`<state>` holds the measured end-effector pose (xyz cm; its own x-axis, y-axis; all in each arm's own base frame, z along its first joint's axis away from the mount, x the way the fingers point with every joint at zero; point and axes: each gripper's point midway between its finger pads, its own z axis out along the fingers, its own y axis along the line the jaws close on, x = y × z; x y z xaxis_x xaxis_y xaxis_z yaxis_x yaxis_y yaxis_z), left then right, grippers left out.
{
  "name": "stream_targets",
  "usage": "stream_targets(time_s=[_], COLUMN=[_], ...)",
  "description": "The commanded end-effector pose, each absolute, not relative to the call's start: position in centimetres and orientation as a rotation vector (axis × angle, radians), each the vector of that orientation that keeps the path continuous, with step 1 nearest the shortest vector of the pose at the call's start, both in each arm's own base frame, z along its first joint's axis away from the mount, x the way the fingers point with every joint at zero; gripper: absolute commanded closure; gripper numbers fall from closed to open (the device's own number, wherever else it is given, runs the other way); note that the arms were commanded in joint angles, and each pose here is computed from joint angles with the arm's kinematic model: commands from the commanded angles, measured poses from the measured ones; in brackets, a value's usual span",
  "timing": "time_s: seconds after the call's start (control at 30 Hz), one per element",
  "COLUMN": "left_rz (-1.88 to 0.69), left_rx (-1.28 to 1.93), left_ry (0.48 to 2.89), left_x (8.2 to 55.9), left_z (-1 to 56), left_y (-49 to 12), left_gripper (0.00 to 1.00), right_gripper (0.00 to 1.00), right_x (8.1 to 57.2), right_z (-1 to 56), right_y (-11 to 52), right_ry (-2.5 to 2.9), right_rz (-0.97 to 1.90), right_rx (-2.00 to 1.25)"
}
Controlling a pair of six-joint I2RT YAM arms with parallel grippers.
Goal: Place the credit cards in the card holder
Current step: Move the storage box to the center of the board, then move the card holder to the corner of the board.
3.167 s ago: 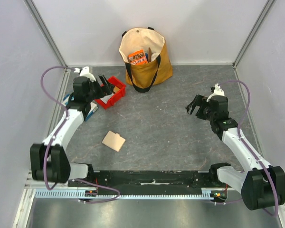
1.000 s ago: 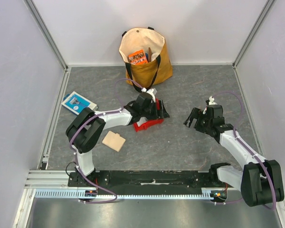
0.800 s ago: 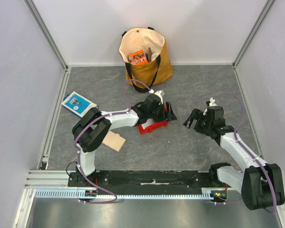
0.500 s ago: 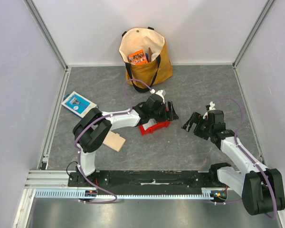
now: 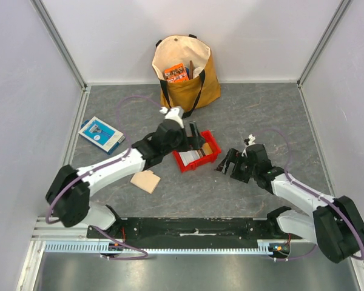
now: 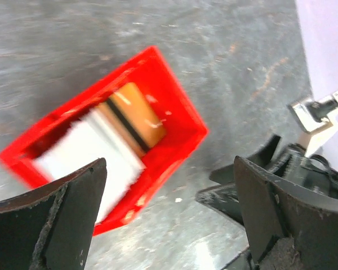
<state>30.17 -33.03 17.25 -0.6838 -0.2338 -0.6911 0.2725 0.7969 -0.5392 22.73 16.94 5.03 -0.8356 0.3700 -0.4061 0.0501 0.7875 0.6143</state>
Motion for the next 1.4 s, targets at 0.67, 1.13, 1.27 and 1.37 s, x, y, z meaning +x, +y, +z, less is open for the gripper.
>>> stream_targets(time_s=[0.67, 1.13, 1.27, 1.37], left_rz=[-1.154, -1.274, -1.192, -1.032], left_rx=[-0.041, -0.031, -0.078, -0.124], left_ry=[2.225, 2.21, 2.194, 2.19], left_x=[35.3, 35.7, 36.3, 36.5], left_z=[10.3, 9.9, 10.4, 11.1], left_y=[-27.1, -30.9, -29.6, -26.7], left_gripper=[0.05, 0.08, 0.07, 0.05], right_gripper=[0.02, 0.02, 0.02, 0.02], right_x=[30.2, 31.7, 31.5, 30.5], right_z=[10.1, 9.4, 10.4, 11.7], right_y=[26.5, 23.7, 21.8, 20.7], right_ry=[2.21, 2.204, 2.2, 2.194], right_rz=[0.976, 0.801, 0.714, 0.663], right_rx=[0.452, 0.48, 0.402, 0.309])
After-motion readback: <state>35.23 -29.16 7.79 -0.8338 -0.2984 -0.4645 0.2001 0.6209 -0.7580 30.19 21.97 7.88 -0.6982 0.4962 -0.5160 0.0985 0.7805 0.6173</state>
